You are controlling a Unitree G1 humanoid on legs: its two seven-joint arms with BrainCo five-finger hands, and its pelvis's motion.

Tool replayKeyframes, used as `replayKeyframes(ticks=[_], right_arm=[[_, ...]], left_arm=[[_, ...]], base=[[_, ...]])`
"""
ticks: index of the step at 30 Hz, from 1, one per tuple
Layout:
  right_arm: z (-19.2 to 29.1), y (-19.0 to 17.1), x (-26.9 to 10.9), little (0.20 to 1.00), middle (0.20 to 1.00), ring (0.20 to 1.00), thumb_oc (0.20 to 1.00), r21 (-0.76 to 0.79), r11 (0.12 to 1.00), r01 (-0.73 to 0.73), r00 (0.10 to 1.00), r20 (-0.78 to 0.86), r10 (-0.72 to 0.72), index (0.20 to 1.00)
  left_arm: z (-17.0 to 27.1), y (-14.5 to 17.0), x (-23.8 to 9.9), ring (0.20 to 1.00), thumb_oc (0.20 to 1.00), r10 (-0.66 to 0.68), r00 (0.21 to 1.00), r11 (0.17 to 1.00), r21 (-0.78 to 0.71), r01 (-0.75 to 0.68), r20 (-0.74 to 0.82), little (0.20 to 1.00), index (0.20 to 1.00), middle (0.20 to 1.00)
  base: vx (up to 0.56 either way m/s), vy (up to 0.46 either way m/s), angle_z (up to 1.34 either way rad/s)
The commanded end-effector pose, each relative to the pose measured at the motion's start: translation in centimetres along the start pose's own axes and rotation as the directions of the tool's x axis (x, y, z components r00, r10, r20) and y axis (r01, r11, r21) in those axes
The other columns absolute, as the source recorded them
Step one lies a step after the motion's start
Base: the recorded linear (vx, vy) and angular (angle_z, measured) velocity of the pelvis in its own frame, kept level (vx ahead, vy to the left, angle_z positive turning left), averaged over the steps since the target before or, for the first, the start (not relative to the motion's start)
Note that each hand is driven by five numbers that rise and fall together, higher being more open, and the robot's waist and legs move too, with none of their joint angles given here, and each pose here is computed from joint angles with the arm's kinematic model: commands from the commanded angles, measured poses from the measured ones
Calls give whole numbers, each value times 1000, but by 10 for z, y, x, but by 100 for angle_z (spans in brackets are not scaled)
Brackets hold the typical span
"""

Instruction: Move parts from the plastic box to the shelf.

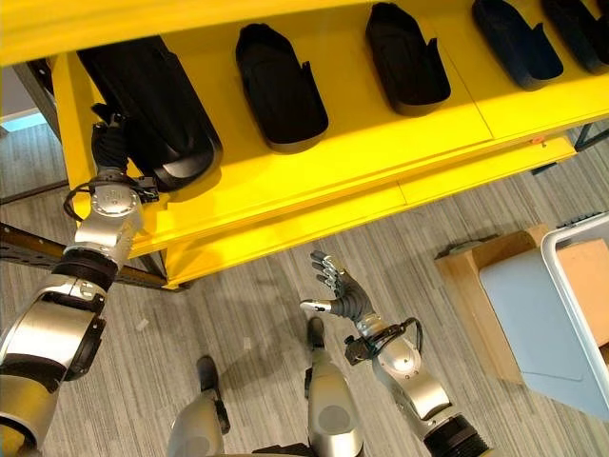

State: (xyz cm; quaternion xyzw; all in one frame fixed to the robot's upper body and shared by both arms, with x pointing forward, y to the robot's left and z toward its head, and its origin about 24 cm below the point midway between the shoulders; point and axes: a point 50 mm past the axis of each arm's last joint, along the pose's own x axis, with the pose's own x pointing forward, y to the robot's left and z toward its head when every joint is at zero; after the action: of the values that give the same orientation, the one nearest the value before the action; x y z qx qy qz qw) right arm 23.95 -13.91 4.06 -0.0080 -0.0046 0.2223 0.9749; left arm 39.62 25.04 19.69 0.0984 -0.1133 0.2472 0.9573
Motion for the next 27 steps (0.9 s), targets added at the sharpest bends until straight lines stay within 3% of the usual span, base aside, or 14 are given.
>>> replayKeyframes(ticks=[1,16,27], right_arm=[[15,3,-5,1000,1000,1000,1000,23,1000,-19,995,101,16,1000],[16,1,-4,1000,1000,1000,1000,31,999,-26,995,102,23,1000],[19,-1,-5,1000,1000,1000,1000,35,999,-35,992,119,31,1000]], left_arm=[[45,17,18,200,200,53,990,997,-62,-46,131,200,200,200],[61,41,36,200,200,130,988,991,-42,-127,80,200,200,200],[77,66,43,200,200,163,974,964,187,-191,156,200,200,200]], base=[[-10,-4,14],[-5,0,2],[11,12,1]])
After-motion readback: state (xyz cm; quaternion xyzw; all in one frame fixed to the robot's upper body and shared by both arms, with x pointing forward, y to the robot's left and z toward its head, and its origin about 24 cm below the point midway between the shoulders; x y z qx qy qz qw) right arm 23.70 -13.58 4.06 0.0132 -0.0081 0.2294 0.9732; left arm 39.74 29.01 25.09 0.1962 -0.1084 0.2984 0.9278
